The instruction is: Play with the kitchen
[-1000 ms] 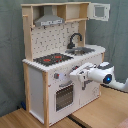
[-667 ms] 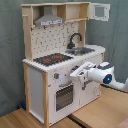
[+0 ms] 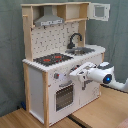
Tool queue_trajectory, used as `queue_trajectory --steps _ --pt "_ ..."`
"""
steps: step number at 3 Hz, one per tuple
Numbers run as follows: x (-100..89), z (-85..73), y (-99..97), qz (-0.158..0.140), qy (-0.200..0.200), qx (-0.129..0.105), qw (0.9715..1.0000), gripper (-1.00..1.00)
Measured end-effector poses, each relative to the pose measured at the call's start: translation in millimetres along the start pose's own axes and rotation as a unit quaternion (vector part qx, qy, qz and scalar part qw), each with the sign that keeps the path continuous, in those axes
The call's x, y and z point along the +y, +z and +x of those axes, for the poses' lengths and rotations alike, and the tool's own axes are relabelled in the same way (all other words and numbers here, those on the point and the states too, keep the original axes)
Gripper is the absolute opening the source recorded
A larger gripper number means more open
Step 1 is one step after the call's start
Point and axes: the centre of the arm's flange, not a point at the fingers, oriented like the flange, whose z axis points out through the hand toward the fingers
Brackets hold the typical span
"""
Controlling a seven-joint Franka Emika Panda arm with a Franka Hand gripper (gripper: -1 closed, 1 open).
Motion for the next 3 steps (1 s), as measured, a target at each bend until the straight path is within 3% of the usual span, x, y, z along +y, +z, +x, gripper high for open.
queue_trajectory --steps 1,2,3 --pt "0.2 -0.1 -1.1 0.003 0.029 -0.003 0.9996 1.0" --pt "0.6 -0.1 -1.9 0.004 0.079 -0.005 0.9968 1.0" --pt "1.0 0.0 -2.3 0.003 0.13 -0.005 0.9914 1.0"
